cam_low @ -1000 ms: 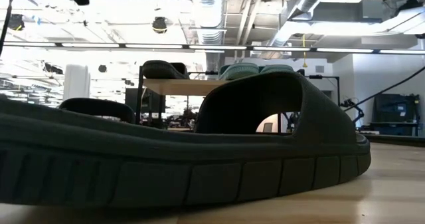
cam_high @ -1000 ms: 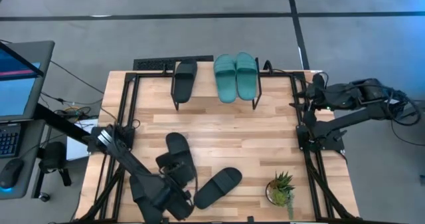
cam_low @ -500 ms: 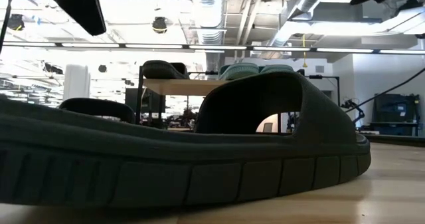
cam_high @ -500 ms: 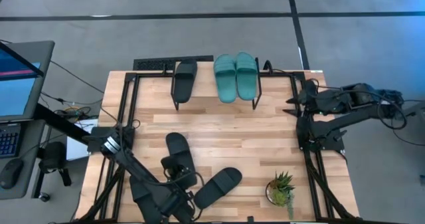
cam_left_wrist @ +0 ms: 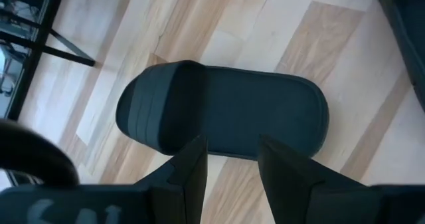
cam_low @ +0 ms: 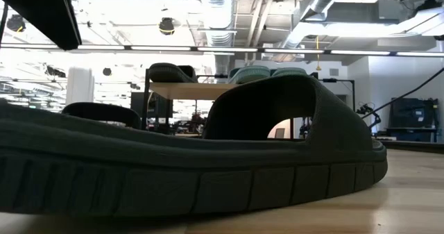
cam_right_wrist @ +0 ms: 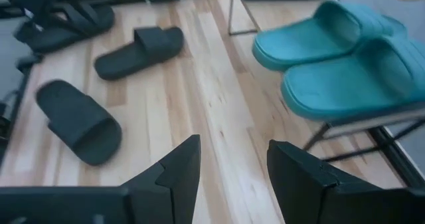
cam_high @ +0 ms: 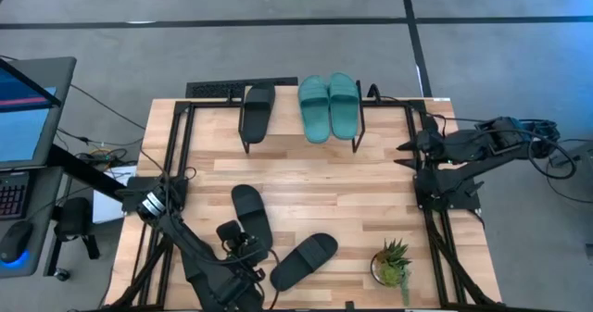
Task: Pick and place slides into the shelf
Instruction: Put the black slipper on the shelf
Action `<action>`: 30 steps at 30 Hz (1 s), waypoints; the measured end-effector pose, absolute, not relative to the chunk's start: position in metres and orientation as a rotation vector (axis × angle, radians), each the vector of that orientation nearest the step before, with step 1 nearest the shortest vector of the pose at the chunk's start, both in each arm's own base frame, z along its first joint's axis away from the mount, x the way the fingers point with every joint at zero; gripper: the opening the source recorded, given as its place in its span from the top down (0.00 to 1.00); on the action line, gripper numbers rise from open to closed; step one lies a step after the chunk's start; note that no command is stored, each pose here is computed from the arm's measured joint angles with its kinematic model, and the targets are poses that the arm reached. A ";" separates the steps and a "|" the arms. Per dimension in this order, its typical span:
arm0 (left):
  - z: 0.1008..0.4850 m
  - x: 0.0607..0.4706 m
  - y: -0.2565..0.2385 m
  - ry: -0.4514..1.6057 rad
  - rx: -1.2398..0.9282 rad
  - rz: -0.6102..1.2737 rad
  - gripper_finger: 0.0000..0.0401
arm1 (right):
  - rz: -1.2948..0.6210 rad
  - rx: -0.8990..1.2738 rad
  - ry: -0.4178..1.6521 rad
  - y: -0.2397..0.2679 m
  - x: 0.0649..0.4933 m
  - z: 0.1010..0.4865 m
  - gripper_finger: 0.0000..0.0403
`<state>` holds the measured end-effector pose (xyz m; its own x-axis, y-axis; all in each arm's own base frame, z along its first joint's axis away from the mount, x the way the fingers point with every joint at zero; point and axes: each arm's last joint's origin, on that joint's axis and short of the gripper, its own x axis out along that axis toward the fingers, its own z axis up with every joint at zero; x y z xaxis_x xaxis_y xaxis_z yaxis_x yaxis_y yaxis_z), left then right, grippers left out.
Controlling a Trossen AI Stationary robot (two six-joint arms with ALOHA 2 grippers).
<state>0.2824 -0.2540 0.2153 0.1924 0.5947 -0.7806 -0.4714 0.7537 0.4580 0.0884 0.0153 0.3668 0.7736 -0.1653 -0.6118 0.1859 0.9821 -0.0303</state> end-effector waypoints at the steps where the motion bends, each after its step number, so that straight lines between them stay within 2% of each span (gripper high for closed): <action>1: 0.215 0.281 -0.255 1.149 0.129 0.750 0.70 | -0.182 0.036 0.646 0.016 0.089 0.368 0.60; 8: 0.193 0.277 -0.240 1.199 0.128 0.852 0.70 | -0.131 0.020 0.566 0.021 0.094 0.375 0.60; 17: 0.174 0.286 -0.206 1.210 0.162 0.983 0.70 | -0.127 0.010 0.573 0.021 0.096 0.374 0.60; 30: 0.181 0.294 -0.188 1.253 0.291 0.917 0.70 | -0.127 0.008 0.574 0.021 0.096 0.374 0.60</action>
<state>0.2939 -0.1880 0.1814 0.0253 0.7277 -0.6855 -0.4333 0.6259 0.6485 0.0958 0.0214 0.3739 0.8321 -0.1176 -0.5420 0.1221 0.9921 -0.0278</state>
